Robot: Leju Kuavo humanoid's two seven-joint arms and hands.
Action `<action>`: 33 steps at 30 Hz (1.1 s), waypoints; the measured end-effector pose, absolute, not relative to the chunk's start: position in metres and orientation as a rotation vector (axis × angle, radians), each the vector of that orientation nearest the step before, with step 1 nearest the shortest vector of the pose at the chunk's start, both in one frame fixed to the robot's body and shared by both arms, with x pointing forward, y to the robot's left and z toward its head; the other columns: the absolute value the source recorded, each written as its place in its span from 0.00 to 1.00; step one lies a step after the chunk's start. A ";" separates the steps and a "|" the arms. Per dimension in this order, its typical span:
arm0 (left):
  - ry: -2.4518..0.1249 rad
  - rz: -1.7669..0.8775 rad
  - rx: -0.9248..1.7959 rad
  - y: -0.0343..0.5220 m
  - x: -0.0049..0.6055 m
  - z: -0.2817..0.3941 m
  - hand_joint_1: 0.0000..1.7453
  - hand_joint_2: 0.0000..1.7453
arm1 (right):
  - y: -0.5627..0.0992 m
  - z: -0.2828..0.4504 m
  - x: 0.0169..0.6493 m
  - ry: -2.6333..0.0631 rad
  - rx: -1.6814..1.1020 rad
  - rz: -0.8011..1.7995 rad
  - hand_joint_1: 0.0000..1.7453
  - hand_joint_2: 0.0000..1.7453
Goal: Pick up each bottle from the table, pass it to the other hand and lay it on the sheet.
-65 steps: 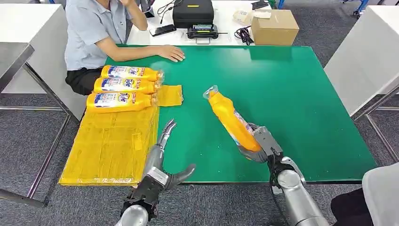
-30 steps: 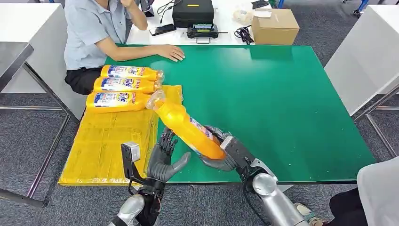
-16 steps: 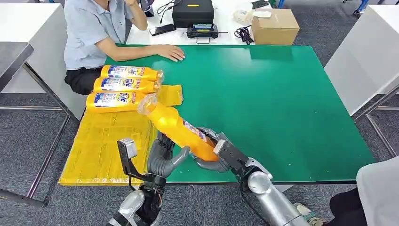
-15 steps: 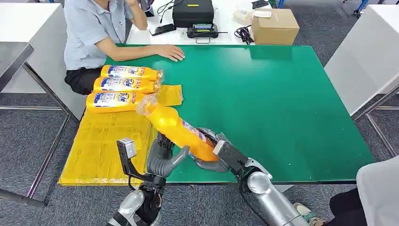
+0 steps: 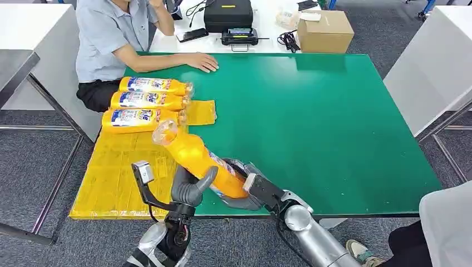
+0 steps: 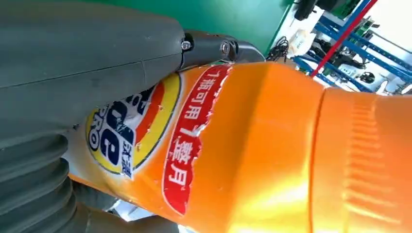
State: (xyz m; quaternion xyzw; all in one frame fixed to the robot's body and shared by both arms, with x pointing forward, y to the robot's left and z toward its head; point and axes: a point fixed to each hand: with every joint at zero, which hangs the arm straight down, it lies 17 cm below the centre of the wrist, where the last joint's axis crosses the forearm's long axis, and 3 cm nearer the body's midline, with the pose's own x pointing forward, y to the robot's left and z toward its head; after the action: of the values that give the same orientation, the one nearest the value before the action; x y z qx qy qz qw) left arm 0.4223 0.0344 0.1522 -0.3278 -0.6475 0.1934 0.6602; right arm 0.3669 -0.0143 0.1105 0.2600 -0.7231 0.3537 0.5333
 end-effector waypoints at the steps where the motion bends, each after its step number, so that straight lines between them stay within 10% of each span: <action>1: -1.463 0.445 -0.752 0.035 0.422 0.153 0.04 1.00 | -0.013 0.110 0.366 -1.721 0.624 0.846 1.00 1.00; 2: -1.465 0.449 -0.760 0.035 0.422 0.155 0.85 1.00 | -0.012 0.110 0.366 -1.721 0.629 0.846 1.00 1.00; 3: -1.465 0.455 -0.768 0.036 0.422 0.156 1.00 1.00 | -0.011 0.110 0.366 -1.721 0.630 0.847 1.00 1.00; 15: -1.485 0.490 -0.774 0.046 0.420 0.161 1.00 1.00 | -0.006 0.114 0.366 -1.723 0.654 0.839 0.96 1.00; 16: -1.487 0.491 -0.773 0.046 0.420 0.161 1.00 1.00 | -0.006 0.114 0.366 -1.723 0.654 0.838 0.32 1.00; 17: -1.490 0.492 -0.773 0.046 0.420 0.162 1.00 1.00 | -0.006 0.114 0.367 -1.724 0.658 0.836 0.00 1.00; 33: -1.668 0.406 -0.665 0.049 0.415 0.190 1.00 1.00 | -0.012 0.103 0.375 -1.673 0.632 0.749 0.00 1.00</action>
State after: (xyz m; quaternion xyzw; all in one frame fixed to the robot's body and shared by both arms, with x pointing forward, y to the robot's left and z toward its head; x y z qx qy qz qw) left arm 0.4154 0.0494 0.1903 -0.2874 -0.7210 0.1754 0.6056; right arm 0.3753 -0.0123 0.1031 0.2688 -0.7115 0.3187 0.5657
